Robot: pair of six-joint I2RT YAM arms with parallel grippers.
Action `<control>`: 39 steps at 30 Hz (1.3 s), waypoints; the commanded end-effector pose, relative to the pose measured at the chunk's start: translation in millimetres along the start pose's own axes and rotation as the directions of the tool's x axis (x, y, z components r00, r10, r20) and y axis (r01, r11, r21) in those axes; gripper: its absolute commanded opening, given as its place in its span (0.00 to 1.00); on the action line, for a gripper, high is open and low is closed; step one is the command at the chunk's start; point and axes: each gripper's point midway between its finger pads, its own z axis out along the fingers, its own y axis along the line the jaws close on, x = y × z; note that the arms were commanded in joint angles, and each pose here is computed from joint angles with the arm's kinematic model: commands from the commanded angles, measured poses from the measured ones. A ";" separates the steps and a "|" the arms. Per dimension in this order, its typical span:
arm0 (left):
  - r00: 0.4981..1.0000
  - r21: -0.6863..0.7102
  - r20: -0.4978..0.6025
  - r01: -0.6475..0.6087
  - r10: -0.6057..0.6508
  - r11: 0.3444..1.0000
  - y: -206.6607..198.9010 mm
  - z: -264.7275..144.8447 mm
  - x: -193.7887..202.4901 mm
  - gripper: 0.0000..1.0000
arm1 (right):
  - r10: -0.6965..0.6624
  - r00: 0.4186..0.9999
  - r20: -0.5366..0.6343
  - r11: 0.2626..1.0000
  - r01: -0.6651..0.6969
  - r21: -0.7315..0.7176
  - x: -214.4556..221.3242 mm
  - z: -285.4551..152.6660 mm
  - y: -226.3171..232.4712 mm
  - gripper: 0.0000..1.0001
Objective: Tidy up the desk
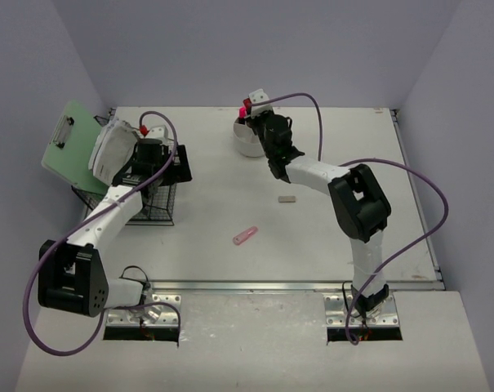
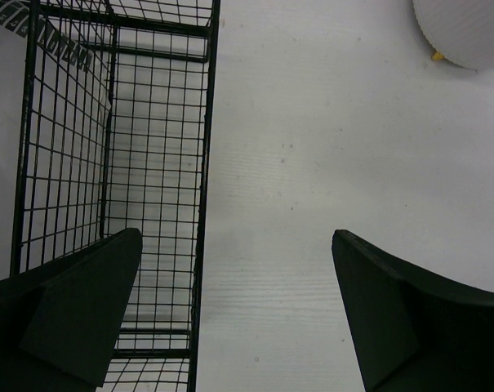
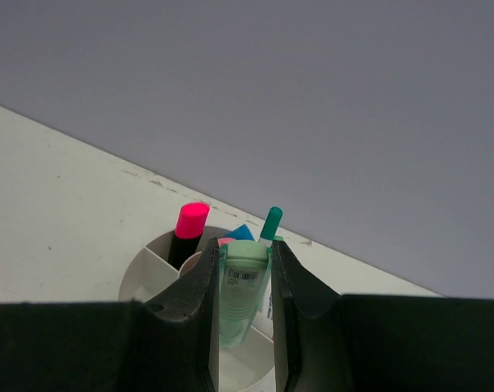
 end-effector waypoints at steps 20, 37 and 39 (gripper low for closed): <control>0.998 0.021 0.063 0.010 -0.012 1.000 -9.0 3.0 -30.8 1.00 | 0.057 0.998 -0.034 0.997 -0.058 -0.043 14.8 0.5 -3.6 0.76; 0.997 0.097 0.065 -0.056 0.050 0.994 -19.9 -14.3 -35.0 1.00 | -0.563 0.821 0.095 -0.018 0.103 -0.995 8.6 -265.8 106.6 0.70; 0.997 0.097 0.065 -0.056 0.050 0.994 -20.3 -14.5 -36.1 1.00 | -0.628 0.766 0.136 -0.088 0.104 -0.991 29.5 -285.3 111.7 0.69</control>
